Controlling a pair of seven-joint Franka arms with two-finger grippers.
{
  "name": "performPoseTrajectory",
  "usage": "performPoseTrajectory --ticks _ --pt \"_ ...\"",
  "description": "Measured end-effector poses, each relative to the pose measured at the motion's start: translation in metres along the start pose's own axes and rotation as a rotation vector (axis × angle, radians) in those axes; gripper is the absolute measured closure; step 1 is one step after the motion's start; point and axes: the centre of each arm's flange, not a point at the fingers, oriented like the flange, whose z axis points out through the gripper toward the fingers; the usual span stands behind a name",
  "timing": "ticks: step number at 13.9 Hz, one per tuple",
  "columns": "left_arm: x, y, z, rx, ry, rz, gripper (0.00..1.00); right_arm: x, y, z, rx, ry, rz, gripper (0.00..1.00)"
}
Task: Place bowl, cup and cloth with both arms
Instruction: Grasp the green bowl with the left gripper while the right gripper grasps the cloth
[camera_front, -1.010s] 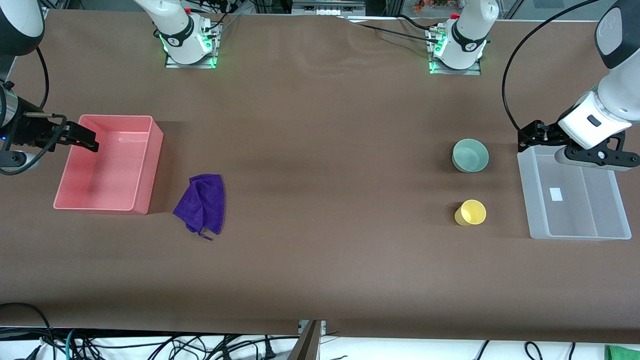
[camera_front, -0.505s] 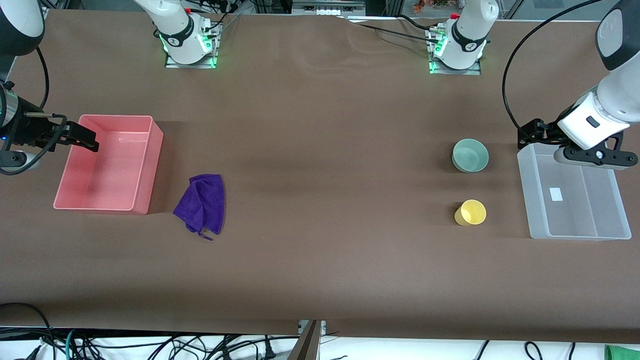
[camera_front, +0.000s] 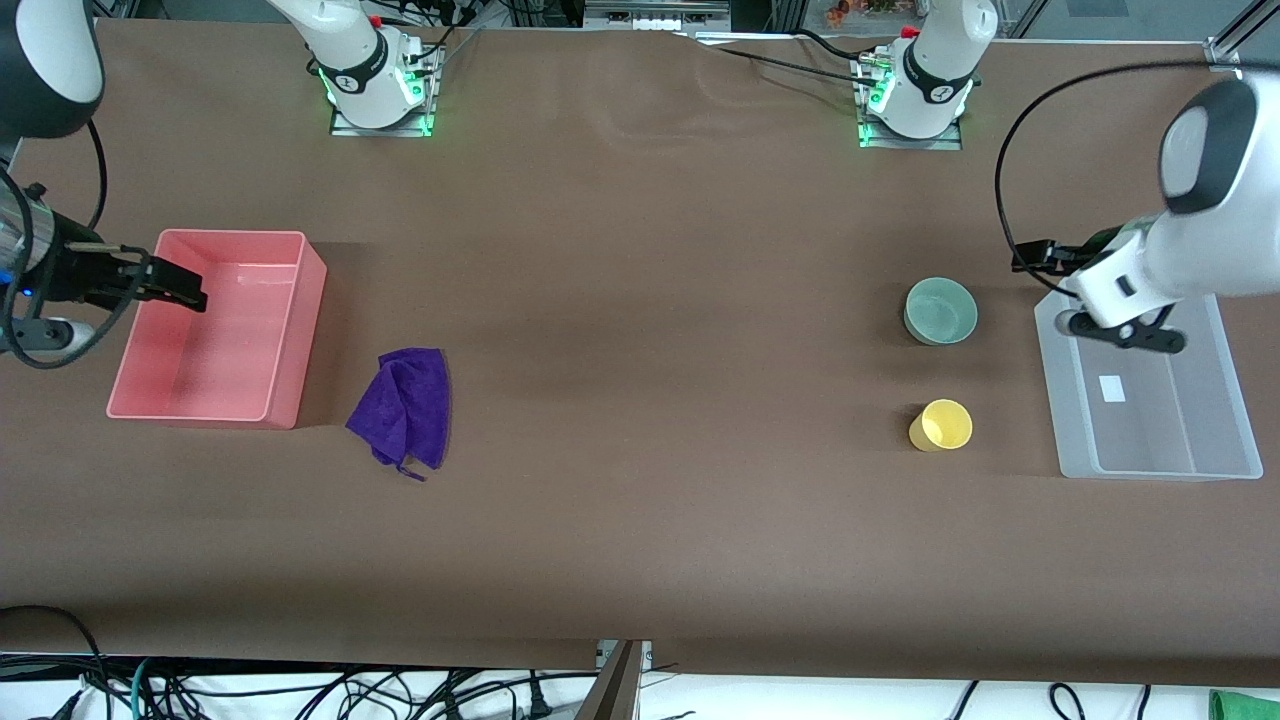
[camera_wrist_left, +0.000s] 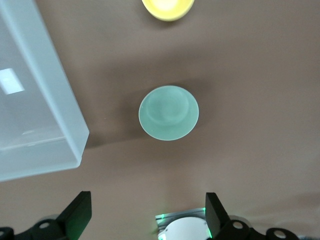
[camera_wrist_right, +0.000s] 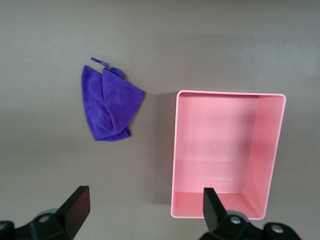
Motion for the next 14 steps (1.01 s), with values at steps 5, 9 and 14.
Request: performPoseTrajectory --ticks 5,9,14 --pt "0.044 -0.013 0.115 0.040 0.107 0.276 0.00 0.039 -0.037 0.125 0.002 -0.061 -0.059 0.00" --pt "0.049 -0.012 0.197 0.079 0.171 0.432 0.06 0.070 -0.084 0.227 0.023 -0.056 -0.124 0.00" --pt "0.057 -0.020 0.234 0.071 0.150 0.538 0.47 0.075 -0.129 0.306 0.027 -0.067 -0.181 0.00"
